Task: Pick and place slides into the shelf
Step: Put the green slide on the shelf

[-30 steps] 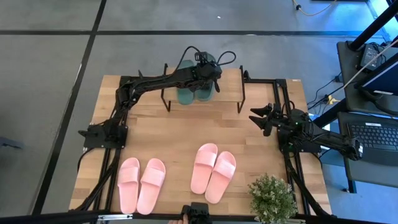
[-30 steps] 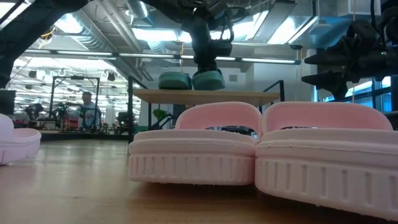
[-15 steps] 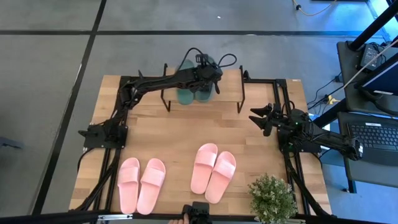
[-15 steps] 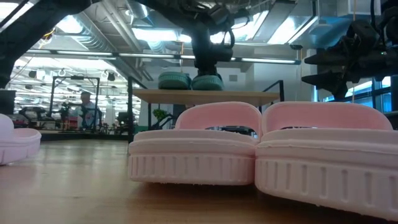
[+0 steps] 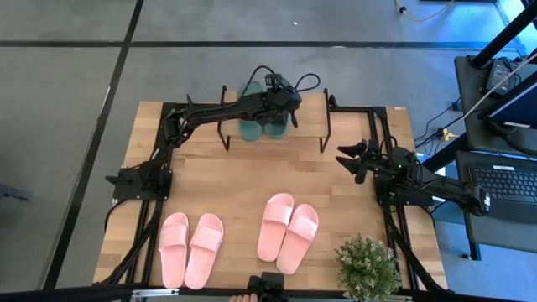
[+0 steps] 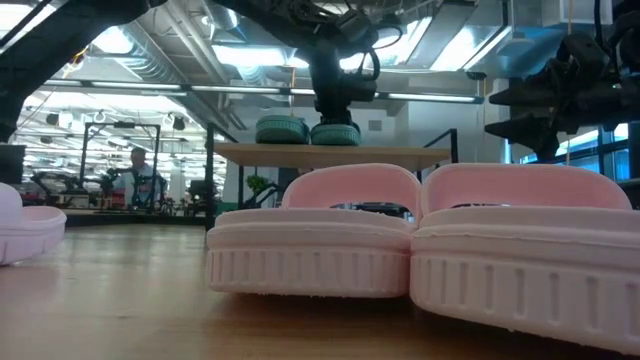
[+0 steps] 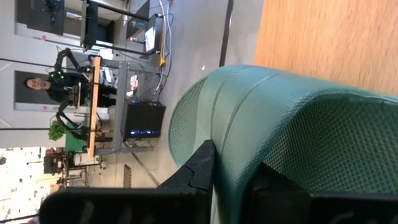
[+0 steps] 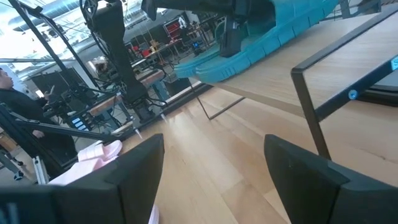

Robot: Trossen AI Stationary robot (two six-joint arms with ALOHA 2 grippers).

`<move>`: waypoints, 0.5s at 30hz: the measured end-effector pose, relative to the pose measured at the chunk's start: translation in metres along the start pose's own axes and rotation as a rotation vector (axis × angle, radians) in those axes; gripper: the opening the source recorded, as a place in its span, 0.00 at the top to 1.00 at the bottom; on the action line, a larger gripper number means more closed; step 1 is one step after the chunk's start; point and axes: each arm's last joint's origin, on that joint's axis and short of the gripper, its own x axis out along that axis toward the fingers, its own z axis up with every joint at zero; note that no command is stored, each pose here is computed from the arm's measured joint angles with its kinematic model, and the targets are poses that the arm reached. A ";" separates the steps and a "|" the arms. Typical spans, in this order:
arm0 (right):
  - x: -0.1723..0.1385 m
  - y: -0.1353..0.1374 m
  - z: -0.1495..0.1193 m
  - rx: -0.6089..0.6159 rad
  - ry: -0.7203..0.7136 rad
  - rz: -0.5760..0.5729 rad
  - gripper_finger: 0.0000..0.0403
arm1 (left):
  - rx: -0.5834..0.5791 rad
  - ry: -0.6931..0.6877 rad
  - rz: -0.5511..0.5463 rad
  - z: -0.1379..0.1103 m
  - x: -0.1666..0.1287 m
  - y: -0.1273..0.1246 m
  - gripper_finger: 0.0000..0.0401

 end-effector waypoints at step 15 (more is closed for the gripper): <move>0.000 0.000 0.000 0.002 0.000 0.000 0.31 | 0.025 0.007 -0.004 -0.001 -0.001 -0.001 0.85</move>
